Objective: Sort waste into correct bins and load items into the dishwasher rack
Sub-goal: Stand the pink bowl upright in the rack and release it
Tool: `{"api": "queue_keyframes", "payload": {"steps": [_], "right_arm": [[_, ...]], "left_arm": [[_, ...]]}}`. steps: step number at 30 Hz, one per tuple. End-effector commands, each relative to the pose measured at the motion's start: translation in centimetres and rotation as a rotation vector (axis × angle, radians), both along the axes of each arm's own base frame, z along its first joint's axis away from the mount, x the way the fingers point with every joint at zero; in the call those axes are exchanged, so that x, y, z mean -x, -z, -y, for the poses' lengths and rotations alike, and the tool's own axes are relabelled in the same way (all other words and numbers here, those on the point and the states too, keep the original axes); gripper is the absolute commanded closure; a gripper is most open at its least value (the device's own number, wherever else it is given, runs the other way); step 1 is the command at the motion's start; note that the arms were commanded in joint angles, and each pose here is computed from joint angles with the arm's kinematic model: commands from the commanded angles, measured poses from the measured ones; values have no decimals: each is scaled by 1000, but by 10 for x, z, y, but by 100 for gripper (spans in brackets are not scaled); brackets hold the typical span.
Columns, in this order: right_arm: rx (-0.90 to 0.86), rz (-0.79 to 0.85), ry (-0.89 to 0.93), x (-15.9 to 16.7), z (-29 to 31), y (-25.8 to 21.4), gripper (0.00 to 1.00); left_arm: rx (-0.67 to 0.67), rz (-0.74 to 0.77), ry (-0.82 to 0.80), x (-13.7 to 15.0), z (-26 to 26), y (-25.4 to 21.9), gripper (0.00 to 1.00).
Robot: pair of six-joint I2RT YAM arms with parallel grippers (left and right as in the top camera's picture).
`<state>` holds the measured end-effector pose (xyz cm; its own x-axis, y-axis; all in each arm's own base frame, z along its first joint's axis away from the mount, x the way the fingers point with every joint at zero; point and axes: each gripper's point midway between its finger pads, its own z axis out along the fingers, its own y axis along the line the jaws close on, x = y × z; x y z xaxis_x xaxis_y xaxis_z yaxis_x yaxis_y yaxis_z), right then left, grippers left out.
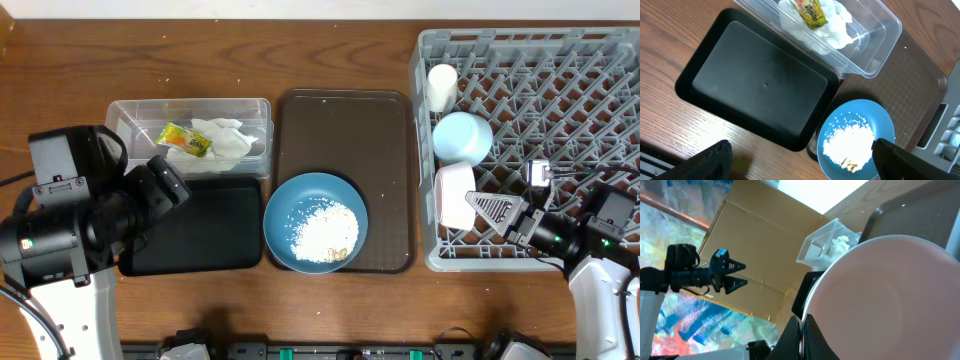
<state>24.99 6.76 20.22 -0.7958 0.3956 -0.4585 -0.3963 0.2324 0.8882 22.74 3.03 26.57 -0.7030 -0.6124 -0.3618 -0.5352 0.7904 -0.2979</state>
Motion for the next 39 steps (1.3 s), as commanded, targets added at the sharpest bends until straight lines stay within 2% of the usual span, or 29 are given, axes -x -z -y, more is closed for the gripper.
{"api": "queue_keyframes", "payload": {"steps": [1,14,28,39], "right_arm": [[17,76,-25,3,-5,-6,99],[71,198,-78,10,-18,-1,99],[82,220,-77,9,-17,2,99],[63,178,-77,0,-13,25,99]], "left_arm": [[-10,11,-11,-1,-3,-5,8],[-10,11,-11,-1,-3,-5,9],[-10,11,-11,-1,-3,-5,9],[-10,11,-11,-1,-3,-5,8]]}}
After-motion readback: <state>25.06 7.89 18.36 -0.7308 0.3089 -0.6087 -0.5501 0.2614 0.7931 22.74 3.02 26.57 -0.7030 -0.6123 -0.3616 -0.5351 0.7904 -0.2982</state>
